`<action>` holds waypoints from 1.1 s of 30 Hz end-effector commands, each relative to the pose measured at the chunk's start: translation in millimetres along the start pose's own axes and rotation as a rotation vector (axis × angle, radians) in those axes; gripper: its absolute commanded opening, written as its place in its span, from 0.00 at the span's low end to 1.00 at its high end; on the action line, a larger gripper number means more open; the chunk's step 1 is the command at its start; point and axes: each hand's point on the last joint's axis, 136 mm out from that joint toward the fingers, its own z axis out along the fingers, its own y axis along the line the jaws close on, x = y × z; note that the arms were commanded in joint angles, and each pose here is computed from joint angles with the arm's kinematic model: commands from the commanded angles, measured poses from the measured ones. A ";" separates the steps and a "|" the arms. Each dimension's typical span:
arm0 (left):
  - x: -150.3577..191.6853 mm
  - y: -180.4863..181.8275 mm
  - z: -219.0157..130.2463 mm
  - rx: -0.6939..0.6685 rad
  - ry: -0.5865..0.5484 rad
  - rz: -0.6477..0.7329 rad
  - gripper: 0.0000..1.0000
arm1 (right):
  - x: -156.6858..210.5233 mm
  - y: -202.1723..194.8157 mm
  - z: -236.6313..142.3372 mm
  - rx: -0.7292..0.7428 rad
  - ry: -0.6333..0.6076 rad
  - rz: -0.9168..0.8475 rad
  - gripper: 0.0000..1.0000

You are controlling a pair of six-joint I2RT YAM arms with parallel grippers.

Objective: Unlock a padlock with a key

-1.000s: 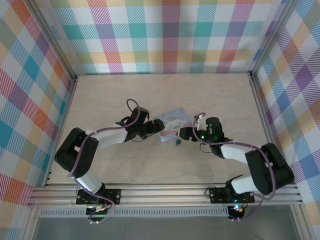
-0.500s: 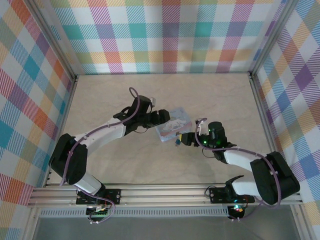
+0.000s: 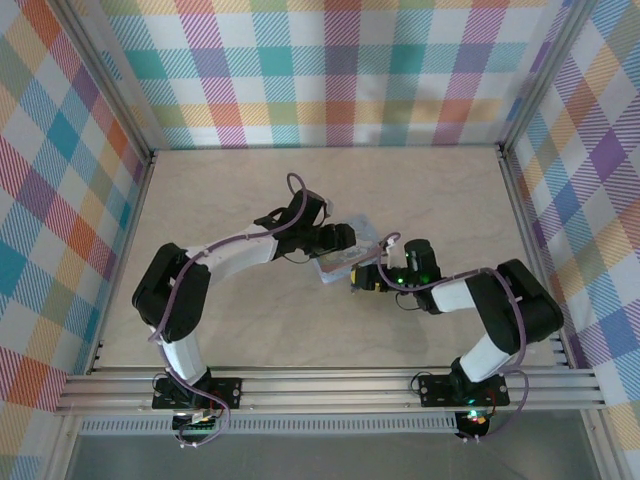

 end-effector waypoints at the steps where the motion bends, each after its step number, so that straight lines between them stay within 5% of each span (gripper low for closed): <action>1: 1.5 -10.5 1.2 0.014 0.019 0.034 0.69 | -13.8 13.7 5.7 -0.079 -0.029 -0.035 0.60; 33: 7.3 3.2 9.9 -0.028 0.039 0.020 0.69 | -2.2 22.2 8.4 -0.163 0.003 -0.072 0.46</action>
